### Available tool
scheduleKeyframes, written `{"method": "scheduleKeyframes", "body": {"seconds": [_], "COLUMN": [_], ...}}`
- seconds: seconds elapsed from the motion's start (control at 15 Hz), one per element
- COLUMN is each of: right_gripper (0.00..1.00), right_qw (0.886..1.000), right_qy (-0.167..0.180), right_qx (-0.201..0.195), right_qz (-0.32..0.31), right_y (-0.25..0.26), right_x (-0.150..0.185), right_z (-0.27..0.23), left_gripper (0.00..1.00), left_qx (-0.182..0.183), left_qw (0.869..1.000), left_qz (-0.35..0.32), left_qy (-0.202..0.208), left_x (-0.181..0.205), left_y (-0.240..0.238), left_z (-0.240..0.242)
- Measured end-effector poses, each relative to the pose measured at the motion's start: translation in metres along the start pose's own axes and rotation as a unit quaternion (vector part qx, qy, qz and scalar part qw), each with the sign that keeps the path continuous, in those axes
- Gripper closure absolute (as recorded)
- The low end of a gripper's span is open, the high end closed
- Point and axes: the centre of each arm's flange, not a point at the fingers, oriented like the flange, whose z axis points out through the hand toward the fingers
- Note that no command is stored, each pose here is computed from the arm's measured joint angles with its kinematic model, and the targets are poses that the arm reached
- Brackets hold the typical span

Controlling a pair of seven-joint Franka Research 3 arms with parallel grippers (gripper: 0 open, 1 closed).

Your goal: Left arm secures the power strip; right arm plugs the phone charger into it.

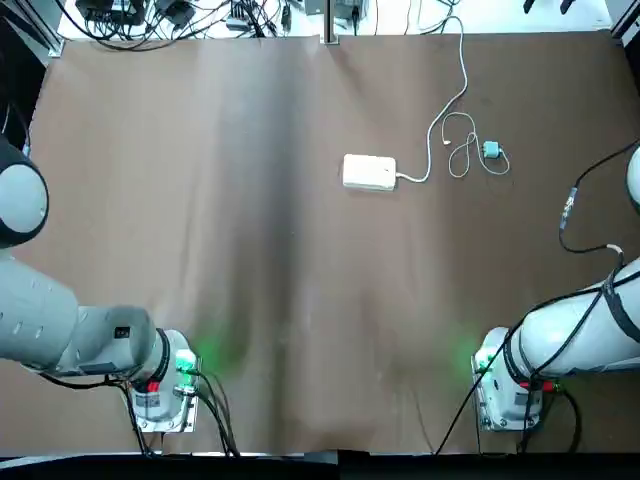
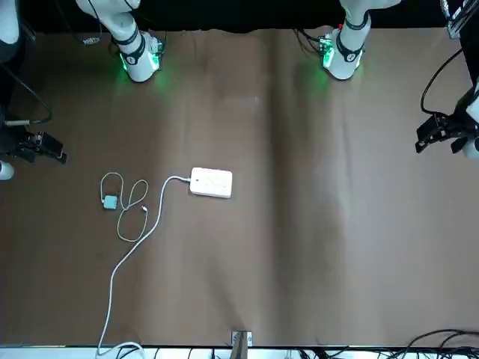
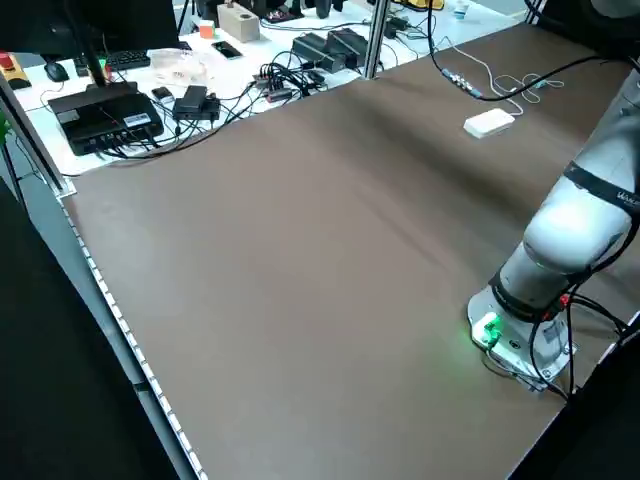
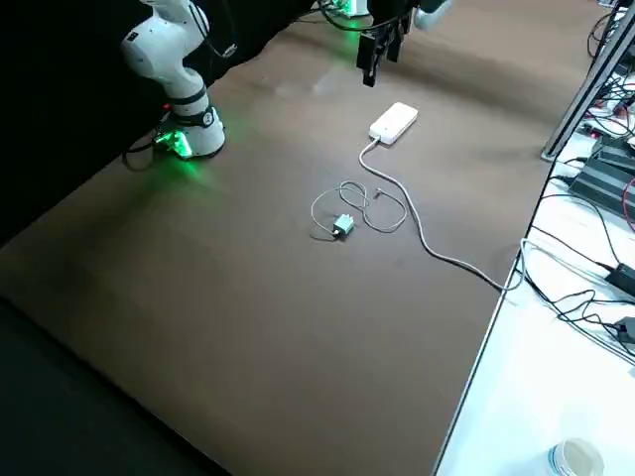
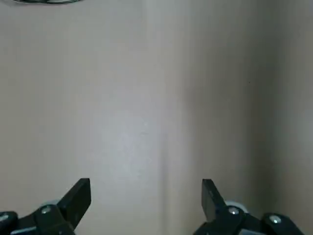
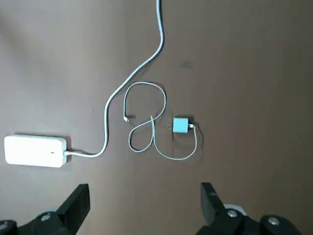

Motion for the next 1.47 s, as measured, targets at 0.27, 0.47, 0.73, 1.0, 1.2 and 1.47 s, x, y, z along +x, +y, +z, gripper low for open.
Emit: {"method": "scheduleKeyframes", "body": {"seconds": [0.27,0.47,0.73,1.0,1.2,1.47], "right_gripper": [0.00,0.00,0.00,0.00,0.00,0.00], "right_qw": [0.998,0.990,0.963,0.904,0.841,0.739], "right_qy": [0.004,0.006,0.016,0.040,0.064,0.123], "right_qx": [0.030,0.049,0.086,0.116,0.145,0.233], "right_qz": [-0.059,-0.135,-0.256,-0.410,-0.517,-0.620], "right_y": [-0.010,-0.013,0.005,0.053,0.093,0.152], "right_x": [0.001,0.004,0.013,0.020,0.025,0.031], "right_z": [0.000,0.007,0.023,0.042,0.070,0.141], "left_gripper": [0.00,0.00,0.00,0.01,0.01,0.02], "left_qx": [-0.002,-0.002,-0.004,-0.026,-0.070,-0.139], "left_qw": [1.000,1.000,0.999,0.999,0.997,0.990], "left_qz": [0.012,0.019,0.026,0.027,0.016,0.007], "left_qy": [-0.008,-0.021,-0.034,-0.036,-0.023,-0.008], "left_x": [-0.001,-0.003,-0.004,-0.005,-0.007,-0.023], "left_y": [0.018,0.028,0.036,0.047,0.057,0.109], "left_z": [0.007,0.019,0.040,0.064,0.085,0.132]}}
